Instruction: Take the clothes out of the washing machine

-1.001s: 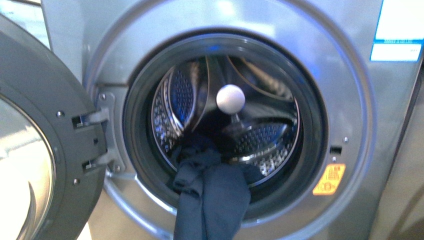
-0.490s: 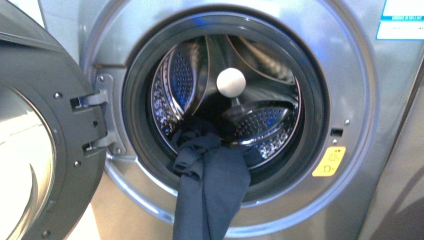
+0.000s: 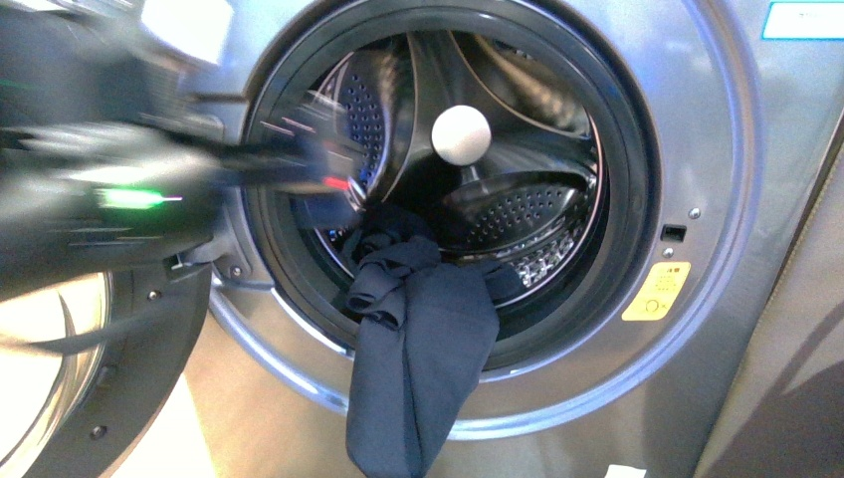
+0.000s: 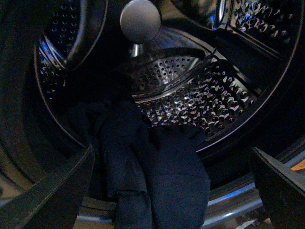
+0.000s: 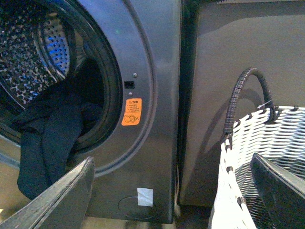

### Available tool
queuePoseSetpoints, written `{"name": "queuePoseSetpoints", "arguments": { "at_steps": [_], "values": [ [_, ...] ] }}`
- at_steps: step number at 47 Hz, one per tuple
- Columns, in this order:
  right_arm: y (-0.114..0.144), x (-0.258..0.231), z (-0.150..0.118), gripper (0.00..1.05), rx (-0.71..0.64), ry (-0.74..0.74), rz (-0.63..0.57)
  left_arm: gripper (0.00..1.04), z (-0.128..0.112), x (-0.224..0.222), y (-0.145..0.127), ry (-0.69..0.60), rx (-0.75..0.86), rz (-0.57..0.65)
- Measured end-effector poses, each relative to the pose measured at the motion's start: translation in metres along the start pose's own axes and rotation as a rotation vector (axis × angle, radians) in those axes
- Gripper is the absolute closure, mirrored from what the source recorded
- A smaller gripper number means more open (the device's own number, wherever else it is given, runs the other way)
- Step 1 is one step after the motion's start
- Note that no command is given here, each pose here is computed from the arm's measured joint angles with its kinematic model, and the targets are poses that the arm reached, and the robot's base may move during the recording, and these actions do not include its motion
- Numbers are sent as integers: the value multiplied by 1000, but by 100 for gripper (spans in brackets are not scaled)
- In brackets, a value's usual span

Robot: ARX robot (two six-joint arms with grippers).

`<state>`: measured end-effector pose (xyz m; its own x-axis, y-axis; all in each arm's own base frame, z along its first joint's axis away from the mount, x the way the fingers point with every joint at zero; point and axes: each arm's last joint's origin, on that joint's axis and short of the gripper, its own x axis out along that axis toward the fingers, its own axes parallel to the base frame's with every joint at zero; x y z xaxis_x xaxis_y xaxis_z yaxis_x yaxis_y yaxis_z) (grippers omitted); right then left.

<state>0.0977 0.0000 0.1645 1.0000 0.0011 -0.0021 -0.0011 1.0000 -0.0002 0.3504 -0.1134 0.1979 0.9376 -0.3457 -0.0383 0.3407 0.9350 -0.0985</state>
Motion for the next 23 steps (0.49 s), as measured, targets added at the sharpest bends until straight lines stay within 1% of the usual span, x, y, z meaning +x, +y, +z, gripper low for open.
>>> {"name": "queuePoseSetpoints", "arguments": {
  "at_steps": [13,23],
  "values": [
    [0,0,0,8,0,0,0,6,-21,55,-17,90,48,2],
    [0,0,0,8,0,0,0,6,-35,89,-18,153,88,71]
  ]
}}
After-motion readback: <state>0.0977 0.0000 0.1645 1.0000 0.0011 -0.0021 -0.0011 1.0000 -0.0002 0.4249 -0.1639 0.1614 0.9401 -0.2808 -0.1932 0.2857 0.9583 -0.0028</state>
